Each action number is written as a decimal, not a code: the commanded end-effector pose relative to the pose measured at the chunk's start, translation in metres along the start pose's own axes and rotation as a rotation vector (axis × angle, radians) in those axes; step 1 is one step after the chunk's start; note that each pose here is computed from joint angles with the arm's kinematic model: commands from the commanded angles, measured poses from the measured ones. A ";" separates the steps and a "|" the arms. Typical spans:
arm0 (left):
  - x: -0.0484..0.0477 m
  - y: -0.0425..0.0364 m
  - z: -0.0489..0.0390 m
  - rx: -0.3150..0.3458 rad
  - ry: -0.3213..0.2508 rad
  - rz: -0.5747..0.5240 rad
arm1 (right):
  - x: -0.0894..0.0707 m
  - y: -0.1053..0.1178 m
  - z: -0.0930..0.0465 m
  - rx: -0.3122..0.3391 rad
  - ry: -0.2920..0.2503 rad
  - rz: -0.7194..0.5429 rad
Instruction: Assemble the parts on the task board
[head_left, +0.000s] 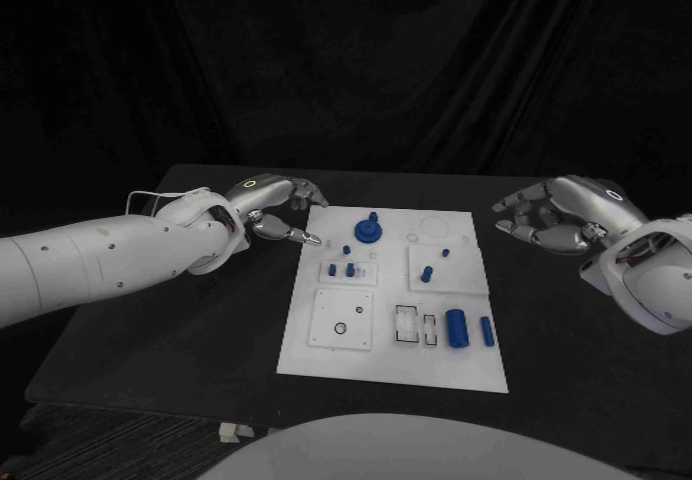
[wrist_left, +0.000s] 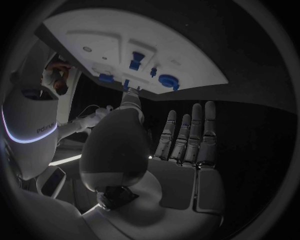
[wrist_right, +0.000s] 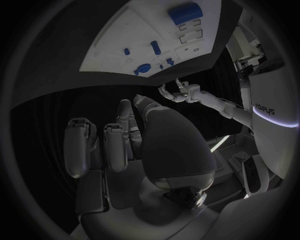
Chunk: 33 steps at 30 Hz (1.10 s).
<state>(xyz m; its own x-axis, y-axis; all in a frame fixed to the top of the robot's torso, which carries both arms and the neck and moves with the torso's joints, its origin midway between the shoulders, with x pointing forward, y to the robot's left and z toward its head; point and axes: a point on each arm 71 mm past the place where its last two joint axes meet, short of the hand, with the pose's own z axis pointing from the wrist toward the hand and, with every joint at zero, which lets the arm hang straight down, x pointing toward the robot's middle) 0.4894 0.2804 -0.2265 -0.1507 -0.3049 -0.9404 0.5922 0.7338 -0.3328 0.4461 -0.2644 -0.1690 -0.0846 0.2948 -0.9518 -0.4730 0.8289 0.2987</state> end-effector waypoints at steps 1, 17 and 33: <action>-0.0122 -0.0076 0.0020 0.045 -0.162 -0.373 | 0.002 0.001 0.010 0.024 0.091 -0.065; -0.0018 -0.0454 0.0034 0.175 -0.160 -1.046 | 0.031 0.017 0.042 -0.055 0.247 -0.223; 0.0051 -0.0497 0.0015 0.177 -0.127 -1.097 | 0.061 0.015 0.054 -0.052 0.286 -0.233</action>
<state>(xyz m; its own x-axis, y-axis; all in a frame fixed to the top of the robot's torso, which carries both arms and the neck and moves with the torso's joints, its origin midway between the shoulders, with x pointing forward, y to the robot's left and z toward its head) 0.4635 0.2436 -0.2230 -0.5701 -0.8054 -0.1622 0.2175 0.0424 -0.9751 0.4808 -0.2068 -0.2169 -0.2070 -0.0273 -0.9780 -0.5598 0.8231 0.0955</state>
